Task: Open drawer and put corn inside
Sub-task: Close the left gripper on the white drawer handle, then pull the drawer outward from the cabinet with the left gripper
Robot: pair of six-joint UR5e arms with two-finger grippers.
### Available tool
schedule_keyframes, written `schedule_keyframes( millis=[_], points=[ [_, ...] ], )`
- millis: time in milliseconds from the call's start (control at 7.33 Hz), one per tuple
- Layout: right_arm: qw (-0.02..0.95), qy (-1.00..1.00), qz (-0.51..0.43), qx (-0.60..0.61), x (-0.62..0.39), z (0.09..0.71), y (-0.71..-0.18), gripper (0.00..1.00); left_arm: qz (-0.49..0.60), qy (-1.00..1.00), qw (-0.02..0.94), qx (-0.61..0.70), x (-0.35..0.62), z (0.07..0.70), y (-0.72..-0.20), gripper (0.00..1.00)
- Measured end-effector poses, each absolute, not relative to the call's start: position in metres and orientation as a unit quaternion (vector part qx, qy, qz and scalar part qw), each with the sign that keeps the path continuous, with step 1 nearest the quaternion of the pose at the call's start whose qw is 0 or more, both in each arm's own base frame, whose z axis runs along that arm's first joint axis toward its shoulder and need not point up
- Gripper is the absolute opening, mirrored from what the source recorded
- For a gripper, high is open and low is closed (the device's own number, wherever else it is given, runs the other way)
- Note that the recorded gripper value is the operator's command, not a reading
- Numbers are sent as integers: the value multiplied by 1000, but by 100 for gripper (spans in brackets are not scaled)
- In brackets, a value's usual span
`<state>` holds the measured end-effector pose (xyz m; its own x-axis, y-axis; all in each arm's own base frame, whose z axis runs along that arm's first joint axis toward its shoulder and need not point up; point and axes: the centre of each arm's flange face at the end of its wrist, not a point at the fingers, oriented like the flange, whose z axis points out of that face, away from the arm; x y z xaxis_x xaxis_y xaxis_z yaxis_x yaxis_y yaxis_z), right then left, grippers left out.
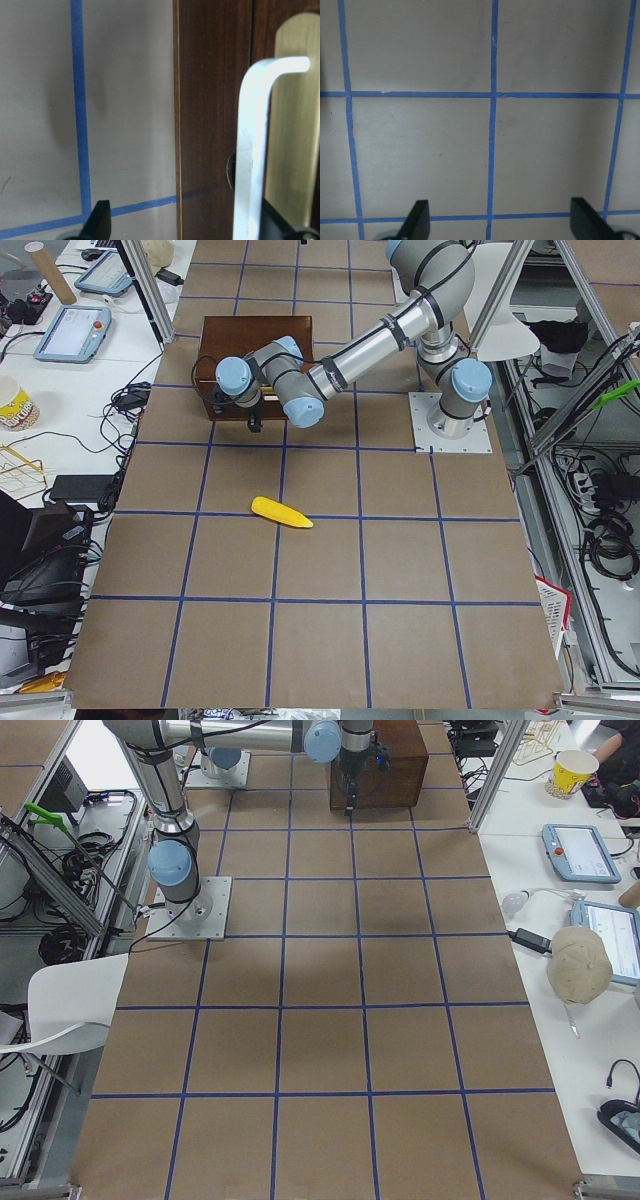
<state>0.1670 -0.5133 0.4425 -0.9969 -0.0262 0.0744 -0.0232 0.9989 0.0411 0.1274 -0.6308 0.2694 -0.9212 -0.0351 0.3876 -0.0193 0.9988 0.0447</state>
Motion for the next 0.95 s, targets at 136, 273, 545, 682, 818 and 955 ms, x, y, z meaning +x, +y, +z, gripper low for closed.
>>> schedule_keyframes(
  millis=[136,273,545,682,818,955],
  points=[
    [37,-999,-20,12,167,442,-513,100,-17,-980,196,13,128,271,-632,100],
    [37,-999,-20,12,167,442,-513,100,-13,-982,190,10,129,272,-632,100],
    [37,-999,-20,12,167,442,-513,100,-9,-985,175,6,132,272,-633,100],
    [37,-999,-20,12,167,443,-513,100,-9,-986,168,4,133,273,-633,100],
    [37,-999,-20,12,167,443,-513,100,-10,-988,154,2,137,274,-633,100],
    [37,-999,-20,12,167,443,-513,100,-10,-990,140,0,141,274,-632,100]
  ],
)
